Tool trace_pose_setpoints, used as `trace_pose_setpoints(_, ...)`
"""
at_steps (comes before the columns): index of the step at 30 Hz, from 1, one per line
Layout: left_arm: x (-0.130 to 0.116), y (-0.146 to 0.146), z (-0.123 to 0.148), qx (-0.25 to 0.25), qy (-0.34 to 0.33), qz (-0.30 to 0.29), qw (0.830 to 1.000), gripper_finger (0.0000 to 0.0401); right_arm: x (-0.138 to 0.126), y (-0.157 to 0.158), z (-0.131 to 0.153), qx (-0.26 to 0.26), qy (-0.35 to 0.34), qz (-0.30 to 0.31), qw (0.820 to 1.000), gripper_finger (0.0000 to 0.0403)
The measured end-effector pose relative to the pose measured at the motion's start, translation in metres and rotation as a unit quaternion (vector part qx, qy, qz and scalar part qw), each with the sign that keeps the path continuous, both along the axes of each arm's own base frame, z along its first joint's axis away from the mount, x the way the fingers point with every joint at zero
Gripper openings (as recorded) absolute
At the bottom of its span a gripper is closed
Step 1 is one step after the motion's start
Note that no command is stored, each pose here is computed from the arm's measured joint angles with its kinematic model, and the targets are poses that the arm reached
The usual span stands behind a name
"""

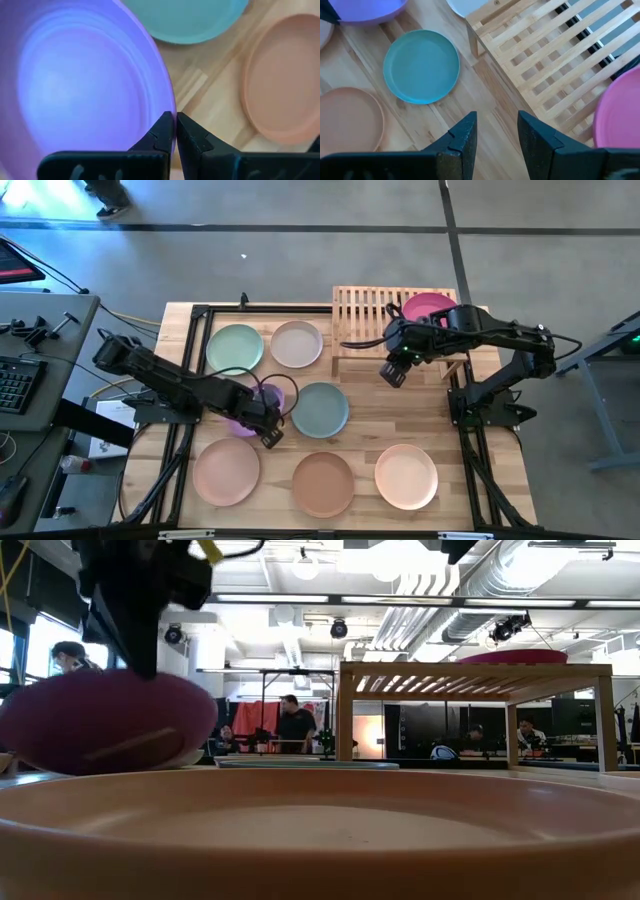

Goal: Place and stack plates onto a shelf
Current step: Stack the purple plate on the pink plate on the shelf

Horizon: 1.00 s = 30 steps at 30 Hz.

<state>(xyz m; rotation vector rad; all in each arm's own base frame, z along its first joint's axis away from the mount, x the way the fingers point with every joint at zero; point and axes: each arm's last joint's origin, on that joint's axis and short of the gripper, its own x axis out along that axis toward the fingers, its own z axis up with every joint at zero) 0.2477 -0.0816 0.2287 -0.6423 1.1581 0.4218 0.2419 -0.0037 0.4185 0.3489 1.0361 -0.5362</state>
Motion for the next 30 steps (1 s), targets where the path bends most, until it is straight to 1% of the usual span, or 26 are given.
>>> trace_pose_setpoints(6,0.001,-0.002,0.02,0.016,0.006,-0.04,0.999,0.0002,0.002,0.0,0.001,0.0,-0.011,0.0,1.0,0.0119)
trace_pose_setpoints(14,-0.001,-0.001,0.02,0.028,0.018,-0.061,0.998,0.0001,0.004,0.0,0.002,0.006,-0.025,-0.012,1.0,0.0119)
trace_pose_setpoints(19,-0.001,-0.002,0.02,0.04,0.018,-0.109,0.993,0.0001,0.005,0.0,0.003,0.007,-0.034,-0.014,0.999,0.0119)
trace_pose_setpoints(24,-0.003,-0.002,0.022,0.048,0.014,-0.162,0.986,0.0001,0.006,0.0,0.003,0.018,-0.047,-0.034,0.998,0.0119)
trace_pose_setpoints(27,-0.003,-0.002,0.025,0.059,0.013,-0.193,0.979,0.0,0.006,0.0,0.003,0.023,-0.05,-0.045,0.997,0.0119)
trace_pose_setpoints(30,-0.002,-0.002,0.036,0.076,0.006,-0.232,0.97,0.0,0.006,0.0,0.003,0.03,-0.055,-0.058,0.996,0.0119)
